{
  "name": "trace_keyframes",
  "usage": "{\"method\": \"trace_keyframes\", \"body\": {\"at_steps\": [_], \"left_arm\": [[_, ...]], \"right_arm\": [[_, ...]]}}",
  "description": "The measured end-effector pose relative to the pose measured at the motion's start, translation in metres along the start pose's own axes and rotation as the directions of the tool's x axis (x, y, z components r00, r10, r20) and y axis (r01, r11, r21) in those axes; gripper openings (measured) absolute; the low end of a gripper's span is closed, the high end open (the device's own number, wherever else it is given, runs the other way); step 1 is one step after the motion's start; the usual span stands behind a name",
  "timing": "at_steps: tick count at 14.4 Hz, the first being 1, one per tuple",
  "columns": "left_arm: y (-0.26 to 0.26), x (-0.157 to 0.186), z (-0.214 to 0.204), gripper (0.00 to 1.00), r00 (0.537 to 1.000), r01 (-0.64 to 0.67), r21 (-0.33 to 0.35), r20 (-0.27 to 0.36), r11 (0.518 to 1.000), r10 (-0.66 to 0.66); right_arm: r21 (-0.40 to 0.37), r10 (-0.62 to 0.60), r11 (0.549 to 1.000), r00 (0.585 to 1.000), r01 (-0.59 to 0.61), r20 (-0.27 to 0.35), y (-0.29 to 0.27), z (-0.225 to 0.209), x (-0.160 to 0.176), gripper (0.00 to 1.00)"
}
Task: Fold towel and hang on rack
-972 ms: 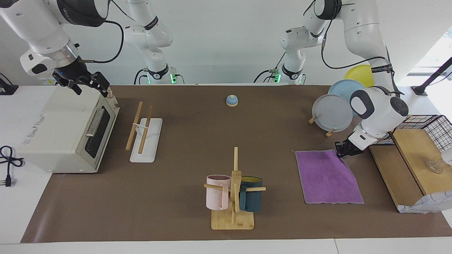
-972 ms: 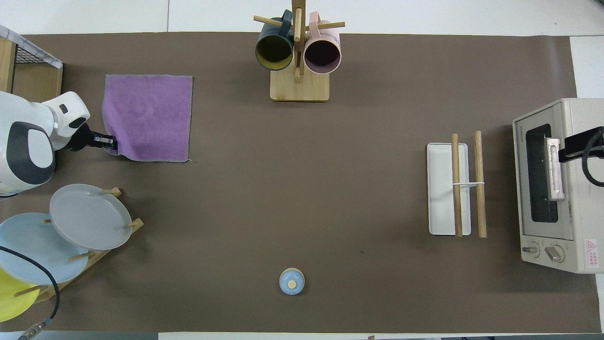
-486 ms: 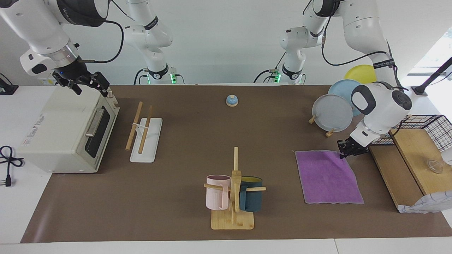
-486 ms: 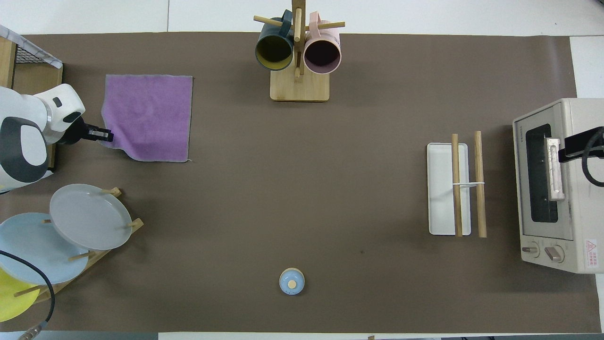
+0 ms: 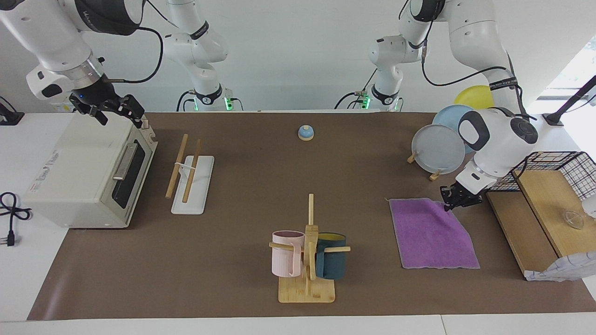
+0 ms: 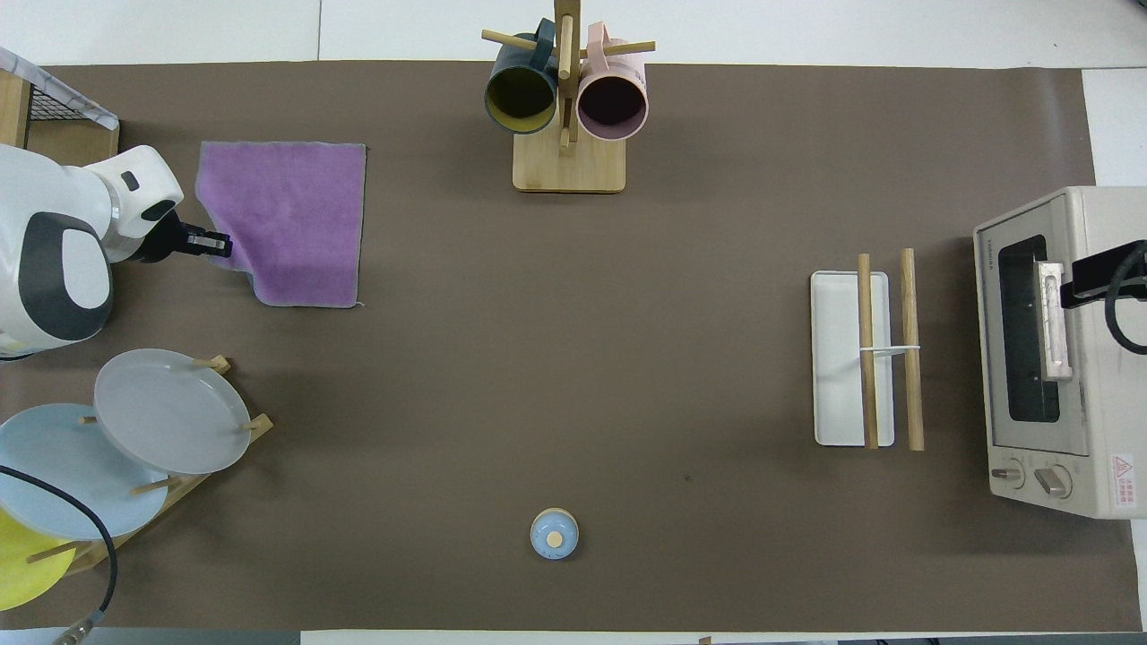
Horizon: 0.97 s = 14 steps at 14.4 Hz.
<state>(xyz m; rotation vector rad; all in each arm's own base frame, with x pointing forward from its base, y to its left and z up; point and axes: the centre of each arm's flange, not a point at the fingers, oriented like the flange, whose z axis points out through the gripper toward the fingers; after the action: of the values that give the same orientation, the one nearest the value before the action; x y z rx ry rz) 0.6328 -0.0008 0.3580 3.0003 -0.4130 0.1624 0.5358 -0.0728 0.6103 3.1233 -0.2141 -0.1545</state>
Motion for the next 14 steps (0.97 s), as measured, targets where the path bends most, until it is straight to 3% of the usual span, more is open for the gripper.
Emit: {"method": "trace_keyframes", "body": {"at_steps": [6, 9, 11, 14], "left_arm": [[0.101, 0.015, -0.012, 0.02, 1.000, -0.008, -0.010, -0.030, 1.000, 0.008], [0.157, -0.001, 0.019, 0.02, 0.994, -0.042, 0.001, -0.102, 0.999, 0.041], [0.167, -0.022, 0.044, 0.02, 0.992, -0.053, 0.010, -0.113, 0.999, 0.054], [0.156, -0.030, 0.049, 0.02, 0.992, -0.066, 0.020, -0.106, 0.998, 0.068]], "right_arm": [[0.000, 0.000, 1.000, 1.000, 0.000, 0.000, 0.000, 0.000, 0.000, 1.00], [0.000, 0.000, 1.000, 1.000, 0.000, 0.000, 0.000, 0.000, 0.000, 1.00], [0.000, 0.000, 1.000, 1.000, 0.000, 0.000, 0.000, 0.000, 0.000, 1.00], [0.000, 0.000, 1.000, 1.000, 0.000, 0.000, 0.000, 0.000, 0.000, 1.00]]}}
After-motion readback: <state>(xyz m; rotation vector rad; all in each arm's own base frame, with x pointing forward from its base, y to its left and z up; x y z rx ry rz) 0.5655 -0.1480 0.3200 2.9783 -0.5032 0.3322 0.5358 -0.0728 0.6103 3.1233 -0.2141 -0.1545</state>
